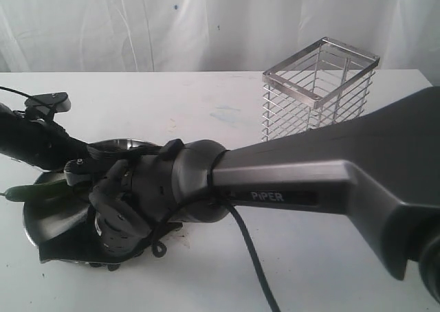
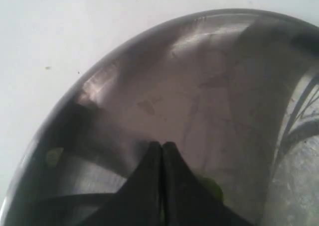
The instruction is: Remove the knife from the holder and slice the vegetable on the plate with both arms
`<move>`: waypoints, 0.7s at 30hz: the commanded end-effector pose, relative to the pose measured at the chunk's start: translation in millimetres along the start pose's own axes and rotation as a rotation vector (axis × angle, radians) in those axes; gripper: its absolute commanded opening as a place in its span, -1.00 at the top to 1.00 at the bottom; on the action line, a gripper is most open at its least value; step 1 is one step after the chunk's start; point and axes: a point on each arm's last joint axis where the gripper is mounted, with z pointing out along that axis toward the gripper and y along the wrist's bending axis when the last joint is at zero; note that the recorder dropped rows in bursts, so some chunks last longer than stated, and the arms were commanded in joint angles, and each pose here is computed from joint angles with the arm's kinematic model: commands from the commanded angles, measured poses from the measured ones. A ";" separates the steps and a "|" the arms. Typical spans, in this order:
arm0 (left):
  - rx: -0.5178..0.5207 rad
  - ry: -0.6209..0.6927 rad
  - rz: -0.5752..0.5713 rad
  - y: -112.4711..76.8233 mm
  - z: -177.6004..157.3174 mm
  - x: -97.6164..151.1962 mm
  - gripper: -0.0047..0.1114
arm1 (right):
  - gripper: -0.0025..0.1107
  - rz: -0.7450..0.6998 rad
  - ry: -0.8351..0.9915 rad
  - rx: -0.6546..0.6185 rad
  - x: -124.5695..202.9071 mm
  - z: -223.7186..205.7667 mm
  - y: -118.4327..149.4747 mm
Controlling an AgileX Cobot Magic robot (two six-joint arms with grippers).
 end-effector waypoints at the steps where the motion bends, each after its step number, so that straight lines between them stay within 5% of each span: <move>1: 0.063 0.082 0.001 -4.7 7.0 12.4 0.89 | 0.96 -0.019 -0.039 -0.019 -11.8 1.5 -7.0; 21: 0.110 -0.047 0.075 -27.6 -51.9 -11.7 0.89 | 0.96 -0.054 0.034 -0.016 -7.3 0.9 -10.1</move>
